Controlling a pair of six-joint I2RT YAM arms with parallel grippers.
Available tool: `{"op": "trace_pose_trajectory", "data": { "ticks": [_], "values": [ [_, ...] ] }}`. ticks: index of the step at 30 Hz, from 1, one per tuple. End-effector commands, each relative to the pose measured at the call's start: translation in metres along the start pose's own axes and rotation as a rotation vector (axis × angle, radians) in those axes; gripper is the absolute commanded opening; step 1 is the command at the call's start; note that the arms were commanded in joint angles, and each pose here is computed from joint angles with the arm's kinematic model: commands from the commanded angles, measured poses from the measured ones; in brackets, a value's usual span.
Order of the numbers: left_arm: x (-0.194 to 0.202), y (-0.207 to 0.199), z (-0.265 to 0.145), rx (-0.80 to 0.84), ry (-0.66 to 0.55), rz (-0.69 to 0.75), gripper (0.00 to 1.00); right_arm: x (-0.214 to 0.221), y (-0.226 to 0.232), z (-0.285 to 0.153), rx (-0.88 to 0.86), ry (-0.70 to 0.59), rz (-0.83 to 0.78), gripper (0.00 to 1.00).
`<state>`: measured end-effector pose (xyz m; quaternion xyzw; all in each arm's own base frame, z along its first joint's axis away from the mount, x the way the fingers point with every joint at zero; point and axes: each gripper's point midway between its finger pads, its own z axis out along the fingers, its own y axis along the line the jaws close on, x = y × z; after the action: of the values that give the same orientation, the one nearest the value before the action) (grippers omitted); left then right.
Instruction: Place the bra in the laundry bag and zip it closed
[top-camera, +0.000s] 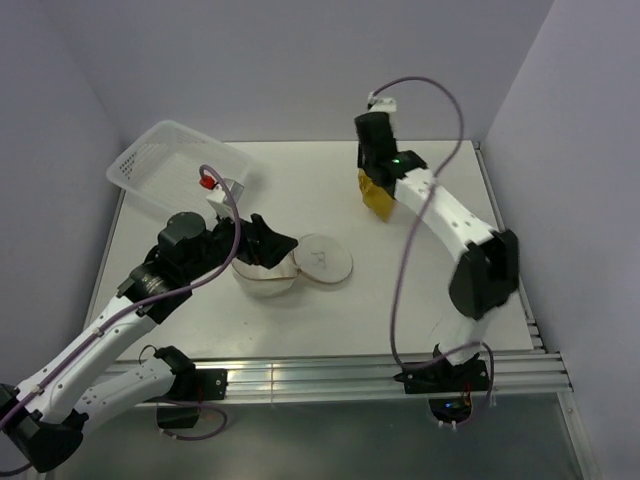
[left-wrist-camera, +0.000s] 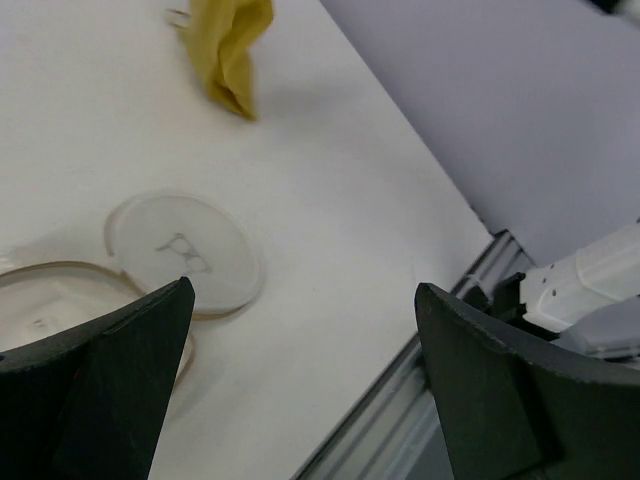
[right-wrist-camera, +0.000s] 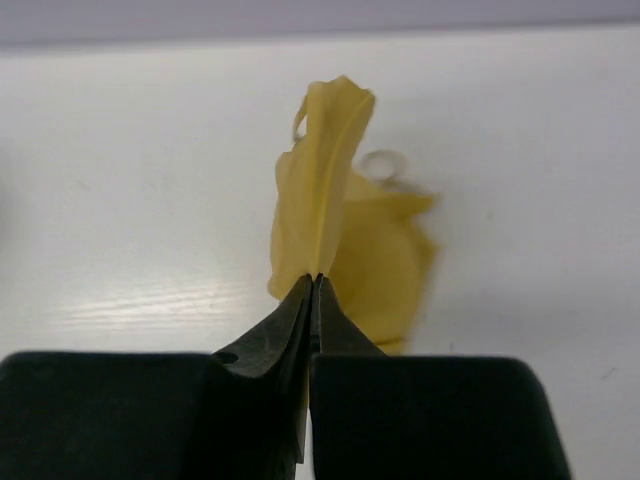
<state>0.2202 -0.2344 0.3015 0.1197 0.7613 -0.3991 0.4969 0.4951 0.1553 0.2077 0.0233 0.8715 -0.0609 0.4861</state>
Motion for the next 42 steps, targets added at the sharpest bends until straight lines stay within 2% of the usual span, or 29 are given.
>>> {"op": "trace_pose_trajectory", "data": {
  "ticks": [1, 4, 8, 11, 14, 15, 22, 26, 32, 38, 42],
  "values": [
    [0.0, -0.032, 0.016, 0.178, 0.01, -0.082, 0.99, -0.102, -0.032, -0.097, -0.078, -0.35, 0.229, 0.0],
    [0.003, -0.042, 0.029, 0.207, 0.031, -0.094, 0.99, -0.117, -0.052, -0.155, -0.161, -0.453, 0.337, 0.0],
    [-0.022, -0.062, 0.037, 0.206, -0.046, -0.038, 0.99, -0.14, -0.07, -0.237, -0.306, -0.596, 0.472, 0.0],
    [-0.042, -0.079, 0.042, 0.198, -0.133, -0.001, 0.99, -0.153, -0.071, -0.28, -0.394, -0.657, 0.534, 0.0],
    [-0.041, -0.097, 0.049, 0.198, -0.143, 0.067, 0.99, -0.158, -0.062, -0.308, -0.474, -0.676, 0.562, 0.0],
    [-0.041, -0.091, 0.056, 0.143, -0.156, 0.092, 0.99, -0.158, -0.06, -0.313, -0.49, -0.679, 0.566, 0.0],
    [-0.024, -0.124, 0.071, 0.191, -0.168, 0.234, 0.99, -0.142, -0.037, -0.322, -0.551, -0.645, 0.556, 0.0],
    [-0.021, -0.125, 0.079, 0.187, -0.186, 0.301, 0.99, -0.134, -0.03, -0.329, -0.599, -0.639, 0.567, 0.0],
    [-0.03, -0.096, 0.08, 0.02, -0.196, 0.338, 0.99, -0.129, -0.026, -0.341, -0.651, -0.639, 0.558, 0.0],
    [-0.031, -0.082, 0.057, -0.009, -0.226, 0.331, 0.99, -0.133, -0.021, -0.358, -0.721, -0.647, 0.549, 0.0],
    [-0.034, -0.095, 0.056, 0.056, -0.238, 0.341, 0.99, -0.139, -0.016, -0.365, -0.753, -0.649, 0.55, 0.0]
  ]
}}
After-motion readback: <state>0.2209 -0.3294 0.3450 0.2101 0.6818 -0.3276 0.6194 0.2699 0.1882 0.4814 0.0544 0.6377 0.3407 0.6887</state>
